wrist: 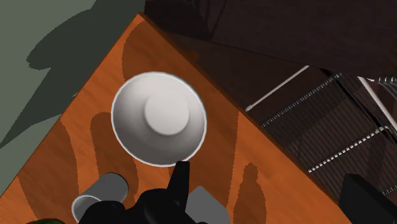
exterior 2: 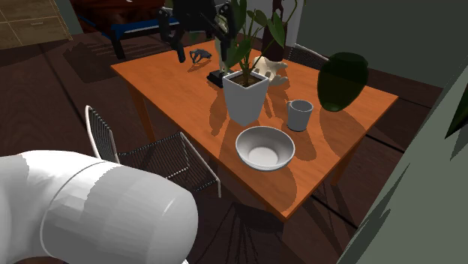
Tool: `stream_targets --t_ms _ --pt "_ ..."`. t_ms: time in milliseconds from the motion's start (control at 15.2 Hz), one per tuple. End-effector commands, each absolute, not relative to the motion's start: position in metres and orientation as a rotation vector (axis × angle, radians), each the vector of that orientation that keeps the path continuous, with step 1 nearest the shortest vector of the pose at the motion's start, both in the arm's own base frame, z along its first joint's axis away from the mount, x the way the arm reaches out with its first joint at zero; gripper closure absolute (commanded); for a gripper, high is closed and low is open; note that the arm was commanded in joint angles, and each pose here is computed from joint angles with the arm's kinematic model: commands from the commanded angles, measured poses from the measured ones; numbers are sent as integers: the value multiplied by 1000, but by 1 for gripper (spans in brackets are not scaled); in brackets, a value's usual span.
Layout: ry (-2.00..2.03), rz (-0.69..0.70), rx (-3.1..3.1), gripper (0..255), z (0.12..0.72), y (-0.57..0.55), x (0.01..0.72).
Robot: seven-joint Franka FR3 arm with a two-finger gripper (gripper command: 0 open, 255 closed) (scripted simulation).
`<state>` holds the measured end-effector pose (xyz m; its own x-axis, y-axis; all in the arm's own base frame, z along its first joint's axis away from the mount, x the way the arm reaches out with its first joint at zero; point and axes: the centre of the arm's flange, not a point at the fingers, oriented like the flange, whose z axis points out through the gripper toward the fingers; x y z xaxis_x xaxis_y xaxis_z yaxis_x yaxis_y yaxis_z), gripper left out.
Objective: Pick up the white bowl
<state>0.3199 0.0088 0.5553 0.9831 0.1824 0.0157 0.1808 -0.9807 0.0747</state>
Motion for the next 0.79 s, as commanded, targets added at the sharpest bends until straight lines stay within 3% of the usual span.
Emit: stream_targets --t_ms 0,726 --pt "280 34 3056 0 555 9 320" --pt "268 61 3039 0 420 -17 363"
